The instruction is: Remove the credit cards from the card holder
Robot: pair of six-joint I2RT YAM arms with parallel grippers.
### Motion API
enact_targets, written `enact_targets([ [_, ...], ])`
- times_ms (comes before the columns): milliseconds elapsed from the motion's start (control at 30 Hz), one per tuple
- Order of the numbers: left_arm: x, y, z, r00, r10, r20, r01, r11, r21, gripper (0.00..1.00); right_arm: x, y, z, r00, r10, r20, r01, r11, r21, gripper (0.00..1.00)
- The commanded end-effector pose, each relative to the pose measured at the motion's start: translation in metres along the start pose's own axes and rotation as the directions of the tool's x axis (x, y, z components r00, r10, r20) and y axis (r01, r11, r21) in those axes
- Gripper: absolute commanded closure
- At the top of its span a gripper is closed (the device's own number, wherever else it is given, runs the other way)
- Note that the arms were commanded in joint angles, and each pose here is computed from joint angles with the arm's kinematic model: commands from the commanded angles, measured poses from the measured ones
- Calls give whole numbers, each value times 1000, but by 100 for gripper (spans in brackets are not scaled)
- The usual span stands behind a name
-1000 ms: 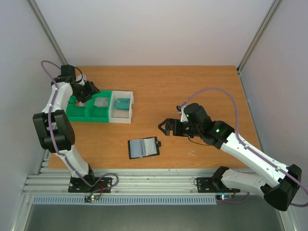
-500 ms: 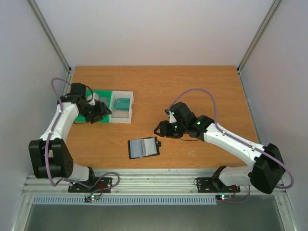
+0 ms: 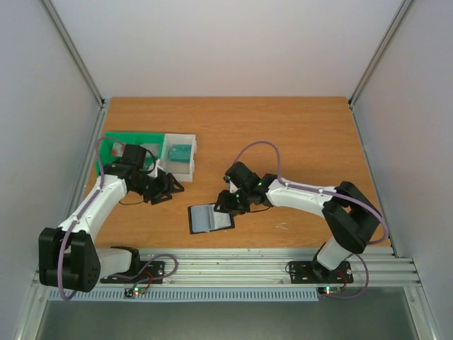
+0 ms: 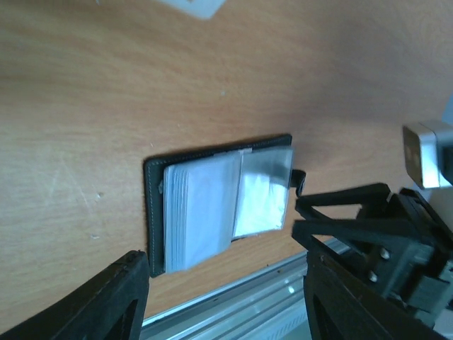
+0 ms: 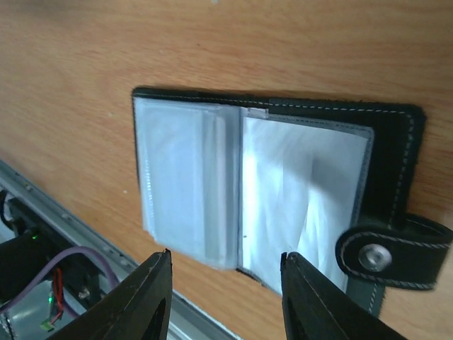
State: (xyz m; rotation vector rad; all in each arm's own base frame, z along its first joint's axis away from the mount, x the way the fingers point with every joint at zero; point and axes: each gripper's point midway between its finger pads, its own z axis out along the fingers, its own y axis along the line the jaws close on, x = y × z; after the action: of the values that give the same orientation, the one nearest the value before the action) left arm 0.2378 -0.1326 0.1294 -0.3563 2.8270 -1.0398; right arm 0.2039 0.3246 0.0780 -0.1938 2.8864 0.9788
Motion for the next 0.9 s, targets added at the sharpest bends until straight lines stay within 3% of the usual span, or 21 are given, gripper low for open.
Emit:
enact_targets([
  [0, 9, -9, 11, 1000, -7, -7, 8, 996, 86, 39, -2, 16, 19, 1000, -13, -15, 12, 999, -46, 57],
  [400, 22, 1, 38, 997, -79, -10, 80, 982, 171, 39, 5, 0, 65, 995, 28, -95, -28, 1000, -5, 68],
  [667, 26, 1, 56, 994, -102, -39, 109, 965, 238, 39, 13, -24, 74, 995, 56, -87, -53, 998, 38, 96],
  [867, 25, -1, 69, 993, -115, -37, 121, 955, 270, 42, 12, -32, 72, 994, 87, -69, -85, 996, 23, 99],
])
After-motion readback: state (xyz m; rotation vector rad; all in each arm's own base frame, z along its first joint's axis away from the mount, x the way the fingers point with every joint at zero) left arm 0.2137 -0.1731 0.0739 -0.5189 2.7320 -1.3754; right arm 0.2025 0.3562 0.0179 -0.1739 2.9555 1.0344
